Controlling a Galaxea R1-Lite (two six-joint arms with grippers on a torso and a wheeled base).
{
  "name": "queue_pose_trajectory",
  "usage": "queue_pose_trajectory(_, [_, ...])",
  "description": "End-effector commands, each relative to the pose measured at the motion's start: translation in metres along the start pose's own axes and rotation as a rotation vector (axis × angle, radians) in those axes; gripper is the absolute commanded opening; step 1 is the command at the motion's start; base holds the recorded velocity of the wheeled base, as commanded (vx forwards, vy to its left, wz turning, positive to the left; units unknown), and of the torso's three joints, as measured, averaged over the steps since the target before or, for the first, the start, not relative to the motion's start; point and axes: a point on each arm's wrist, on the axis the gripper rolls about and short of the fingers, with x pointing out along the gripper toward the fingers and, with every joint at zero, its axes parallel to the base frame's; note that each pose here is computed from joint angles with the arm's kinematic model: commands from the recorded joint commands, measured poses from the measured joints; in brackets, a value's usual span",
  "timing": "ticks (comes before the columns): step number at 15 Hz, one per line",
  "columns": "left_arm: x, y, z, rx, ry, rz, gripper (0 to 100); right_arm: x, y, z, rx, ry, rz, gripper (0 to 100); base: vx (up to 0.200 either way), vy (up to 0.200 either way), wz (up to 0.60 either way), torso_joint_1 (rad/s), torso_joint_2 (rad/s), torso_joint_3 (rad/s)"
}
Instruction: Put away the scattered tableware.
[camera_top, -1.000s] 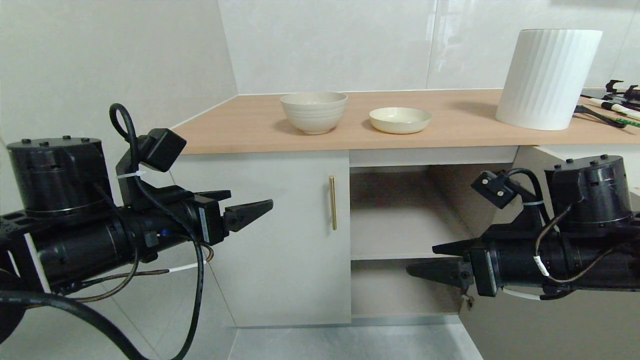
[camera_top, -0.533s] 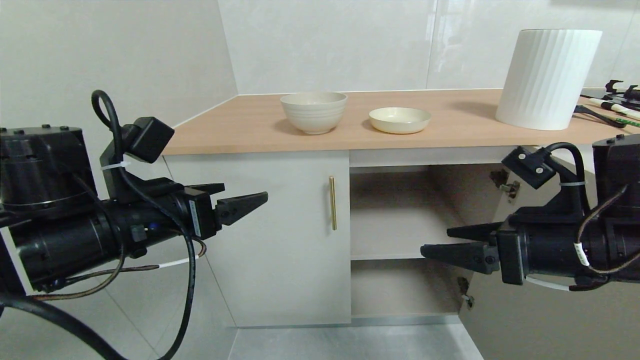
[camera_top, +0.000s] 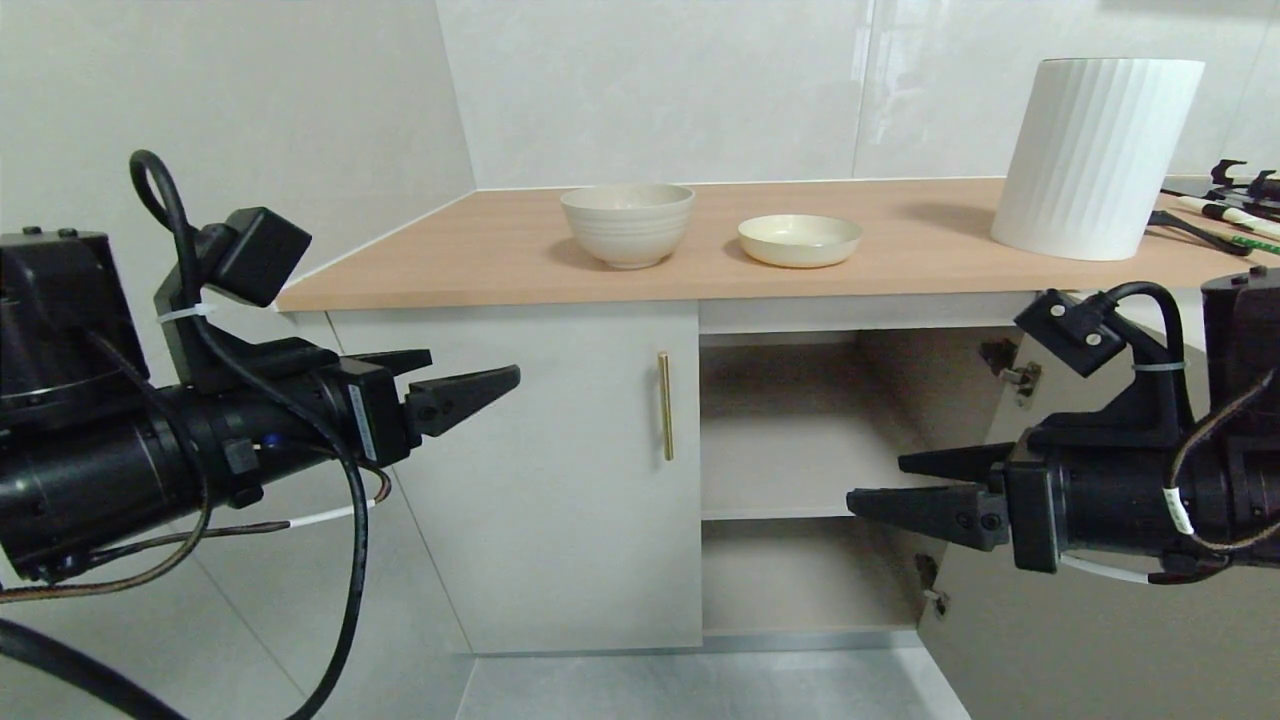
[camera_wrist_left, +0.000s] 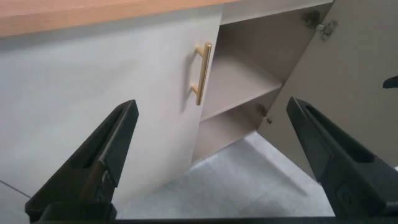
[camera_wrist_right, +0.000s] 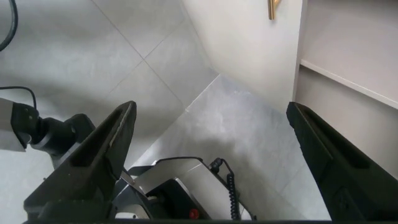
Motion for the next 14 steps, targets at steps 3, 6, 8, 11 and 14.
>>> queue_pose_trajectory(3, [-0.0009, 0.0002, 0.0001, 0.001, -0.001, 0.003, 100, -0.0029, 0.0015, 0.0009, -0.004, -0.009, 0.003, 100, 0.133, 0.000, 0.00, 0.002, 0.00, 0.003])
queue_pose_trajectory(6, [-0.0010, 0.0005, 0.0002, 0.002, -0.001, 0.004, 100, -0.0028, 0.0013, 0.0002, -0.003, -0.008, 0.002, 100, 0.200, 0.000, 0.00, 0.001, 0.00, 0.006])
queue_pose_trajectory(8, [-0.0006, 0.0007, -0.0001, 0.002, 0.000, 0.004, 100, -0.0027, 0.0013, -0.0002, -0.004, -0.006, 0.004, 100, 0.200, 0.000, 0.00, 0.010, 0.00, 0.002])
queue_pose_trajectory(11, [-0.0006, 0.0006, 0.0001, 0.004, -0.001, 0.004, 100, -0.0028, 0.0007, -0.0034, -0.011, -0.001, 0.003, 100, 0.133, 0.000, 0.00, 0.006, 0.00, 0.000])
queue_pose_trajectory(14, [-0.0006, 0.0006, 0.0001, 0.004, -0.001, 0.004, 100, -0.0061, 0.0019, -0.0022, -0.015, -0.012, 0.003, 100, 0.000, 0.000, 0.00, 0.000, 0.00, 0.000])
